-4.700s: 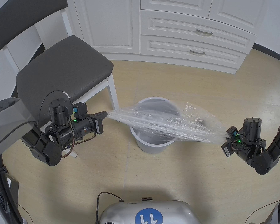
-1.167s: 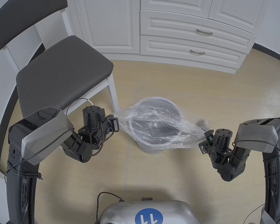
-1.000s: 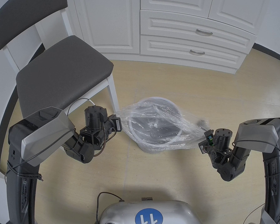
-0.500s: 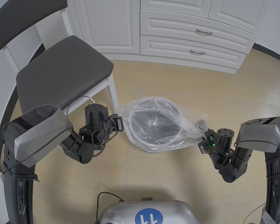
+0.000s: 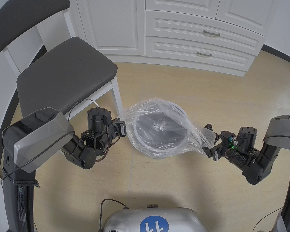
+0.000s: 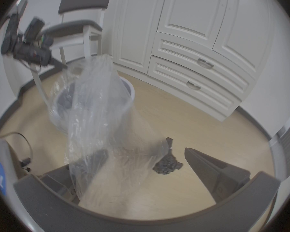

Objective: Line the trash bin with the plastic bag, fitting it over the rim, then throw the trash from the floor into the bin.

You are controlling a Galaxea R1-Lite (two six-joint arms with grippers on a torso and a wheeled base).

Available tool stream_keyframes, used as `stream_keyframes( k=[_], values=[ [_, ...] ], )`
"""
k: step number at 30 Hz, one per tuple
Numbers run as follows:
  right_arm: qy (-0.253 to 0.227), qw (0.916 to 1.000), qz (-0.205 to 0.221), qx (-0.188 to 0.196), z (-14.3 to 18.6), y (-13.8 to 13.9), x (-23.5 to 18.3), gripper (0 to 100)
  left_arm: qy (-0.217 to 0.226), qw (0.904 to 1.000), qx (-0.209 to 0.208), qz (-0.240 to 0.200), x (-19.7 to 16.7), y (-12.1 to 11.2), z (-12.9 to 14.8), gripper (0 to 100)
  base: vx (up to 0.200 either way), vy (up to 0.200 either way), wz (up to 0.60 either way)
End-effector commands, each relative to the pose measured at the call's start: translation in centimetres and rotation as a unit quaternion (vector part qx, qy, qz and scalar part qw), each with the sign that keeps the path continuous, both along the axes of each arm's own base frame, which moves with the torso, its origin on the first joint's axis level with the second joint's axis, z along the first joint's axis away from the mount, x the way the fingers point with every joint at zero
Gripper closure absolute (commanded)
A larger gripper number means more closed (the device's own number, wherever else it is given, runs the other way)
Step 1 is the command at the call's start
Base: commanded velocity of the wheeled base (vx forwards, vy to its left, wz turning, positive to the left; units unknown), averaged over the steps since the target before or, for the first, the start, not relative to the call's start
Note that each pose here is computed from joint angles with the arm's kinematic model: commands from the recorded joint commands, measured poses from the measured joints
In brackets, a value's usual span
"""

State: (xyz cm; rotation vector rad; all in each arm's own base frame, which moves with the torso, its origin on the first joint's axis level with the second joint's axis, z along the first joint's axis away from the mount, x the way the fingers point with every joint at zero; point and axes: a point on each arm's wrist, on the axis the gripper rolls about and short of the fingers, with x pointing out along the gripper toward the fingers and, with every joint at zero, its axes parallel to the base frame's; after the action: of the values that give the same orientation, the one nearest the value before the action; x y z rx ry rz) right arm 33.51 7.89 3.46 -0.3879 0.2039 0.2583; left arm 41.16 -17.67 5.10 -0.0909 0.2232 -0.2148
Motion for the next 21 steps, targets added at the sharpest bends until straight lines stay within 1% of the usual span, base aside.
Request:
stream_keyframes(
  k=[1, 2, 4, 6, 7, 9, 10, 11, 13, 14, 15, 21],
  values=[
    [0.0, 0.9975, 0.027, 0.065, 4.1, -0.8, -1.7, 0, 0.012, 0.9999, 0.006, 0.003, 0.1, 0.2, -0.3, 100, 0.0, 0.0, 0.0],
    [0.0, 0.9975, 0.027, 0.065, 4.1, -0.8, -1.7, 0, 0.012, 0.9999, 0.006, 0.003, 0.1, 0.2, -0.3, 100, 0.0, 0.0, 0.0],
    [0.023, 0.9936, 0.048, 0.099, 4.9, -1.4, -2.0, 0, 0.018, 0.9998, 0.009, 0.005, 0.2, 0.3, -0.5, 100, 0.0, 0.0, 0.0],
    [0.03, 0.9928, 0.05, 0.104, 4.9, -1.9, -2.0, 0, 0.022, 0.9997, 0.011, 0.005, 0.2, 0.4, -0.6, 100, 0.0, 0.0, 0.0],
    [0.043, 0.9916, 0.053, 0.109, 4.8, -2.9, -1.7, 0, 0.033, 0.9993, 0.016, 0.005, 0.1, 0.4, -0.8, 100, 0.0, 0.0, 0.0],
    [0.055, 0.9904, 0.053, 0.115, 4.4, -4.1, -1.4, 0, 0.041, 0.999, 0.019, 0.006, 0.1, 0.5, -1.0, 100, 0.0, 0.0, 0.0],
    [0.057, 0.9901, 0.053, 0.116, 4.3, -4.3, -1.3, 0, 0.043, 0.9989, 0.02, 0.006, 0.1, 0.5, -1.1, 100, 0.0, 0.0, 0.0],
    [0.077, 0.988, 0.055, 0.122, 3.1, -5.2, -0.8, 0, 0.043, 0.9989, 0.02, 0.007, 0.2, 0.5, -1.1, 100, 0.0, 0.0, 0.0],
    [0.082, 0.9874, 0.053, 0.125, 2.6, -5.7, -0.5, 0, 0.043, 0.9988, 0.02, 0.007, 0.3, 0.5, -1.2, 100, 0.0, 0.0, 0.0],
    [0.098, 0.9858, 0.049, 0.128, 1.2, -6.5, 0.1, 0, 0.045, 0.9987, 0.021, 0.009, 0.5, 0.7, -1.4, 100, 0.0, 0.0, 0.0],
    [0.102, 0.9853, 0.049, 0.128, 0.8, -6.6, 0.3, 0, 0.045, 0.9987, 0.022, 0.01, 0.5, 0.7, -1.4, 100, 0.0, 0.0, 0.0],
    [0.116, 0.981, 0.07, 0.139, -0.3, -7.1, 0.6, 0, 0.047, 0.9986, 0.022, 0.014, 0.8, 0.9, -1.6, 100, 0.0, 0.0, 0.0]
  ],
)
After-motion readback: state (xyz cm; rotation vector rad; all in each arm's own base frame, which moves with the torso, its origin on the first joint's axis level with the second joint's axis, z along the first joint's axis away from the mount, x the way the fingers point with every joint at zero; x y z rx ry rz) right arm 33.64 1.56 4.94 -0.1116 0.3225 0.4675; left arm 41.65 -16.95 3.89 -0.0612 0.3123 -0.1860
